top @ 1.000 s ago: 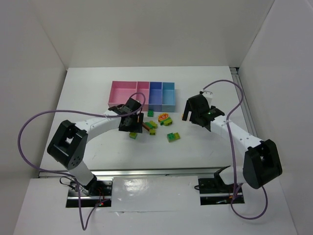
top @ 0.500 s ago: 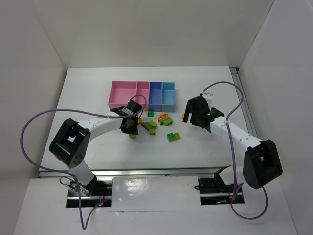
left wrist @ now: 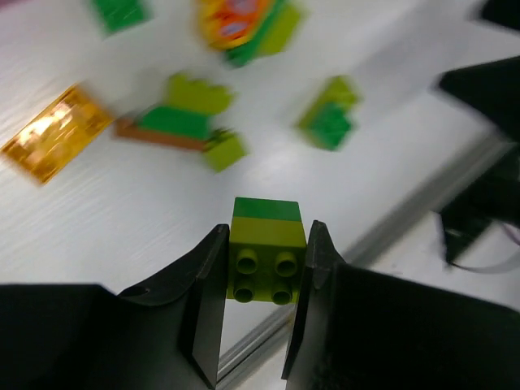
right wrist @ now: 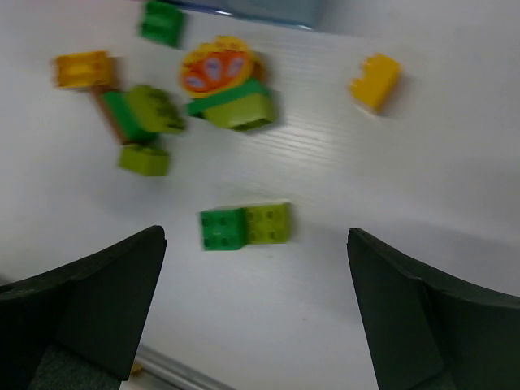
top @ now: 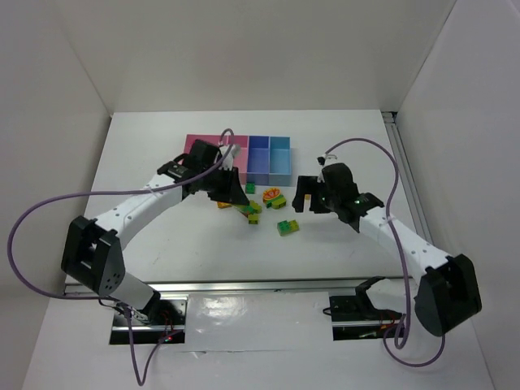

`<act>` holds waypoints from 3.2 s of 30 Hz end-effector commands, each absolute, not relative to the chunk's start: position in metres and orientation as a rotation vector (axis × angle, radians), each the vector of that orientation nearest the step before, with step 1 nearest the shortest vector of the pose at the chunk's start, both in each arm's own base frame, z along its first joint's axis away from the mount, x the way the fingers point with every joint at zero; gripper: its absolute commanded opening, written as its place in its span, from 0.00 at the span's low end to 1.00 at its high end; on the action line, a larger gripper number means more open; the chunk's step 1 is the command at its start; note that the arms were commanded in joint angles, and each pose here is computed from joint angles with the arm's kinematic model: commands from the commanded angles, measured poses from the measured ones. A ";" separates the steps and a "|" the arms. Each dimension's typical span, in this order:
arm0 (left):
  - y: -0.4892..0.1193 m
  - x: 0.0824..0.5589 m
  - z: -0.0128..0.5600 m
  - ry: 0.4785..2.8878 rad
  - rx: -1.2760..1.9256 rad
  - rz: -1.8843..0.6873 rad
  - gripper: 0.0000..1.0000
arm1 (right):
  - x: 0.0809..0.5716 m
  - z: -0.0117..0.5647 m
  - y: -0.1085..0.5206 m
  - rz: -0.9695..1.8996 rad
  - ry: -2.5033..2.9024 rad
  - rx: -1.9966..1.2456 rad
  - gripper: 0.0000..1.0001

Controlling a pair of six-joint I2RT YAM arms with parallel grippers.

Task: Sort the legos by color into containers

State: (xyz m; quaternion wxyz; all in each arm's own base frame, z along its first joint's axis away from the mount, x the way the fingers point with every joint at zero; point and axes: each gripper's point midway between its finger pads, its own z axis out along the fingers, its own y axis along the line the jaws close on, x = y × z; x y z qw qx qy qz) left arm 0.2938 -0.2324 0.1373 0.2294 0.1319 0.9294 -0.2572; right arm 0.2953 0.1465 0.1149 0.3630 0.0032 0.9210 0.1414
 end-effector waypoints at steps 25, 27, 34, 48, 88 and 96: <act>-0.300 0.306 0.247 2.305 0.395 -1.714 0.00 | 0.266 0.264 0.252 0.635 1.843 -0.718 0.87; -0.299 0.307 0.243 2.324 0.379 -1.689 0.00 | 0.272 0.254 0.258 0.592 1.857 -0.740 0.86; -0.298 0.308 0.243 2.347 0.374 -1.675 0.00 | 0.276 0.250 0.285 0.536 1.840 -0.819 0.74; -0.295 0.303 0.237 2.348 0.375 -1.660 0.00 | 0.281 0.256 0.297 0.582 1.805 -0.798 0.48; -0.289 0.318 0.217 2.408 0.266 -1.605 0.00 | 0.265 0.239 0.271 0.606 1.856 -0.603 0.00; -0.286 0.321 0.216 2.402 0.277 -1.604 0.00 | 0.271 0.234 0.292 0.634 1.861 -0.703 0.80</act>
